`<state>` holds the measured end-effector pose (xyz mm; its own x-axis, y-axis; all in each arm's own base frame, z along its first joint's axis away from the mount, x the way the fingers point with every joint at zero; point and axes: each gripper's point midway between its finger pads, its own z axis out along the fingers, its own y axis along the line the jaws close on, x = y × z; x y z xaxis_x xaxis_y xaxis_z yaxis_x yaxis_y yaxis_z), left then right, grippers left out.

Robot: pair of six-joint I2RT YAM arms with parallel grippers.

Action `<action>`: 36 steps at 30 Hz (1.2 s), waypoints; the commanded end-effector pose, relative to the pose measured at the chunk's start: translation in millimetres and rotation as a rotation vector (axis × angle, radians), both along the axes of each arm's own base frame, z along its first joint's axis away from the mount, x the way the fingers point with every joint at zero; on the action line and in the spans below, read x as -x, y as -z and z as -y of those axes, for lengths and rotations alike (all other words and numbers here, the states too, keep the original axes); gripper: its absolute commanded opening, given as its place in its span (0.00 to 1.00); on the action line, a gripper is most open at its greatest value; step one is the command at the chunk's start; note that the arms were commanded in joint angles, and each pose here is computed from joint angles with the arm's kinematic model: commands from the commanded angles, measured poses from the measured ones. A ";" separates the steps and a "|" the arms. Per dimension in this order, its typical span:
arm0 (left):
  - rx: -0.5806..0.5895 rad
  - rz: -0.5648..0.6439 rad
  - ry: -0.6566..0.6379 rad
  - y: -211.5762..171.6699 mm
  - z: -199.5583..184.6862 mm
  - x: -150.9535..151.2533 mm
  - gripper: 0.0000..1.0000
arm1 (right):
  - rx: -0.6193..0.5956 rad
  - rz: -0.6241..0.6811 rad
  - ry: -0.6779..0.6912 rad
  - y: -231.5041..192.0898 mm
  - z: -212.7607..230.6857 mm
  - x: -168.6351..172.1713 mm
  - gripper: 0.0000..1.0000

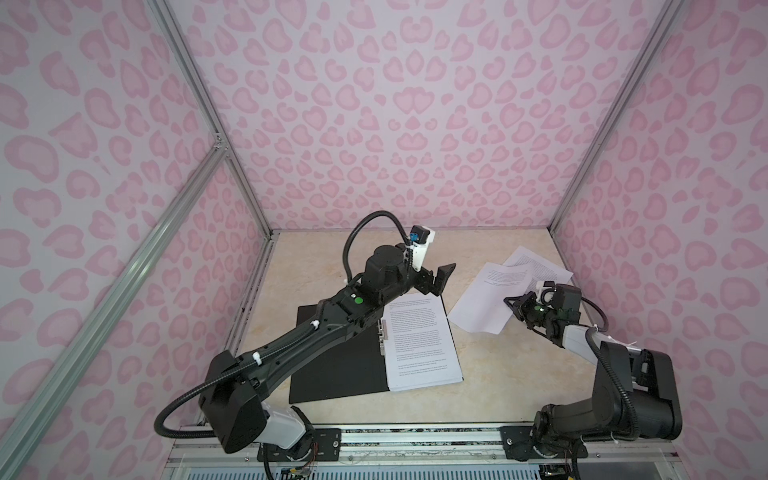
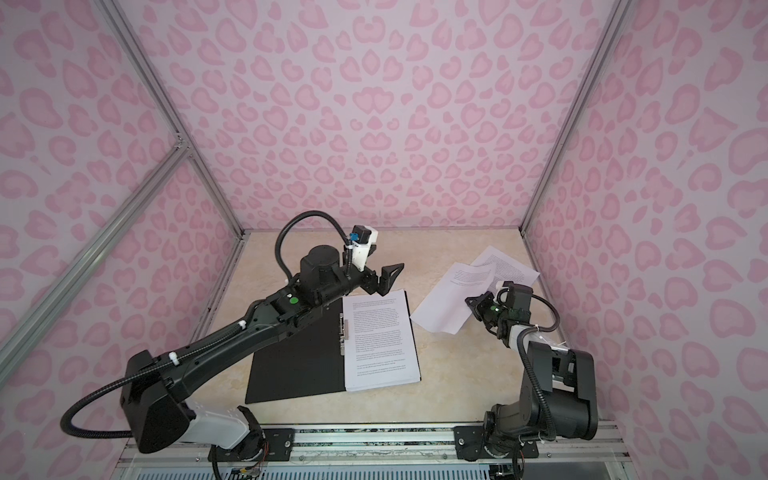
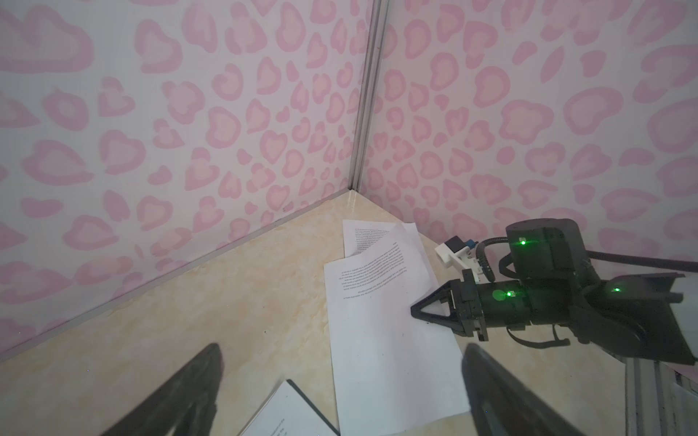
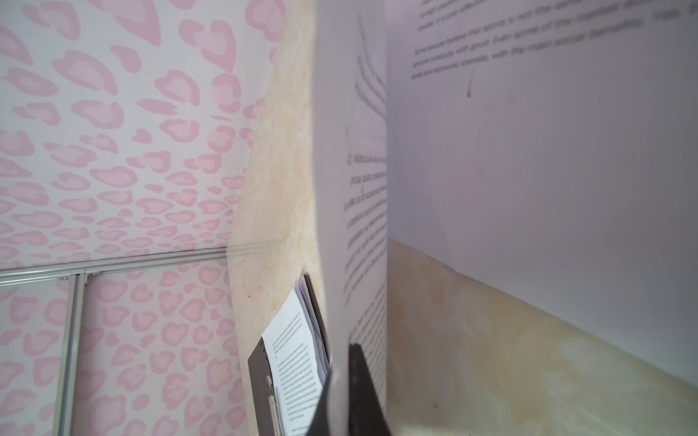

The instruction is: Put the files into the folder

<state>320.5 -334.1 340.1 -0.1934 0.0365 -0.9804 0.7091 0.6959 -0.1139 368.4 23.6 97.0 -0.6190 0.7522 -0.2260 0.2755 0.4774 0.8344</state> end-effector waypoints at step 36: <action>-0.133 -0.449 -0.341 130.1 -169.2 89.9 0.98 | 0.235 0.358 -0.574 -198.3 -200.8 19.4 0.00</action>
